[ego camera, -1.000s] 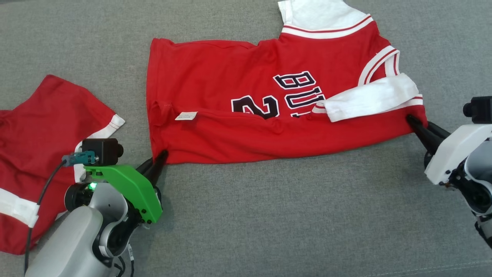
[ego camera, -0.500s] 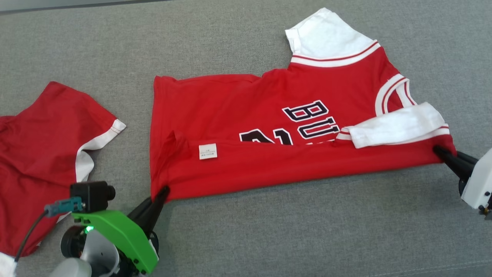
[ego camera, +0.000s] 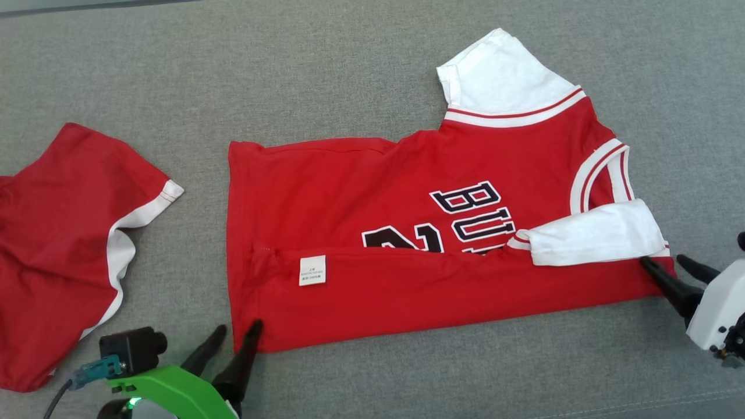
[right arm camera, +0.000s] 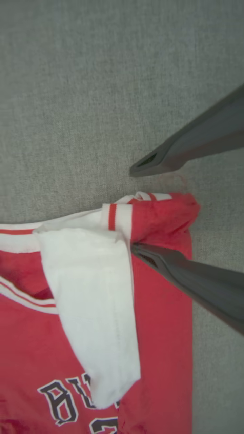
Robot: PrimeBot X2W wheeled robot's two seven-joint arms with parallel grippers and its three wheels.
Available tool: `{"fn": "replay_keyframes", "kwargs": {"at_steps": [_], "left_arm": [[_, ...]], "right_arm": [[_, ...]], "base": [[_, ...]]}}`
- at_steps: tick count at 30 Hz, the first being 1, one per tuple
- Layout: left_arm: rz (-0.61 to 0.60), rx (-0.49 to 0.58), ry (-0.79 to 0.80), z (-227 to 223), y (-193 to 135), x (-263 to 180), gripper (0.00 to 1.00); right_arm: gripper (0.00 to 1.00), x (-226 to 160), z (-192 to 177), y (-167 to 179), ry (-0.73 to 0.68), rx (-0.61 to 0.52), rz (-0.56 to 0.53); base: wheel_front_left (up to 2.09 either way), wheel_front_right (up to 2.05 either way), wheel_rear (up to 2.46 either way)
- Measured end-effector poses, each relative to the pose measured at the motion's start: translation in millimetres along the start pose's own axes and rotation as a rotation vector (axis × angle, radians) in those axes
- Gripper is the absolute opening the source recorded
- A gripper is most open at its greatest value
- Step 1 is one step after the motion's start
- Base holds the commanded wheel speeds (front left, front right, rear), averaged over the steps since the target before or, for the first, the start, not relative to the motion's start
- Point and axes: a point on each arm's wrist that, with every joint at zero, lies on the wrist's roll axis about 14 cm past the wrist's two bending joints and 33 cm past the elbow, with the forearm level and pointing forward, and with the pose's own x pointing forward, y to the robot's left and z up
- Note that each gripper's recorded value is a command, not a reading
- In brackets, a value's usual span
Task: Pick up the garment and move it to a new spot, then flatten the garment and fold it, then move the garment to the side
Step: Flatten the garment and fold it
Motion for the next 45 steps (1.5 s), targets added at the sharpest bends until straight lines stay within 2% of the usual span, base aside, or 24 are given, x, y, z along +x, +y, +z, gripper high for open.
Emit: {"fn": "replay_keyframes", "kwargs": {"at_steps": [4, 8, 12, 15, 20, 25, 30, 36, 37, 38, 39, 40, 45], "left_arm": [[0.06, 0.095, -0.079, 25.7, 16.4, -5.7, 1.0], [0.053, 0.177, -0.231, 84.3, 11.4, 4.7, 1.0], [0.011, 0.254, -0.275, 124.9, -0.6, 36.1, 1.0], [-0.027, 0.262, -0.268, 141.7, -11.0, 67.2, 1.0], [-0.055, 0.289, -0.157, 135.9, -12.1, 112.4, 1.0], [-0.029, 0.288, -0.036, 121.0, 3.5, 132.5, 1.0], [-0.025, 0.307, 0.029, 116.9, 7.6, 136.6, 1.0], [-0.04, 0.298, 0.069, 113.6, 7.0, 141.4, 1.0], [-0.046, 0.301, 0.073, 112.8, 6.1, 142.8, 0.95], [-0.05, 0.307, 0.077, 112.3, 5.4, 144.1, 0.58], [-0.056, 0.313, 0.082, 111.4, 4.7, 145.1, 0.32], [-0.06, 0.314, 0.085, 110.7, 4.3, 145.8, 0.0], [-0.09, 0.33, 0.058, 111.5, -6.4, 145.4, 0.0]], "right_arm": [[1.0, -1.7, 39.7, 1.7, -0.11, -0.061, 0.005], [1.0, 2.9, 98.5, 10.1, -0.246, -0.143, 0.014], [1.0, 28.2, 145.3, 23.8, -0.318, -0.202, 0.018], [1.0, 59.6, 168.2, 39.1, -0.326, -0.23, 0.032], [1.0, 121.6, 173.8, 65.1, -0.255, -0.278, 0.052], [1.0, 168.6, 165.9, 85.1, -0.189, -0.31, 0.069], [1.0, 195.8, 166.3, 104.2, -0.167, -0.335, 0.092], [1.0, 212.2, 162.4, 108.6, -0.141, -0.337, 0.092], [1.0, 213.6, 161.0, 108.6, -0.135, -0.338, 0.092], [0.93, 214.1, 160.6, 108.8, -0.137, -0.337, 0.094], [0.43, 214.3, 159.7, 108.7, -0.137, -0.328, 0.098], [0.0, 214.2, 157.9, 109.3, -0.134, -0.316, 0.104], [0.0, 203.6, 166.1, 109.8, -0.198, -0.286, 0.12]], "base": [[0.0, 0.0, 0.0], [0.0, 0.0, 0.0], [0.0, 0.0, 0.0], [0.0, 0.0, 0.0], [0.0, 0.0, 0.0], [0.0, 0.0, 0.0], [0.0, 0.0, 0.0], [0.0, 0.0, 0.0], [0.0, 0.0, 0.0], [0.0, 0.0, 0.0], [0.0, 0.0, 0.0], [0.0, 0.0, 0.0], [0.0, 0.0, 0.0]]}}
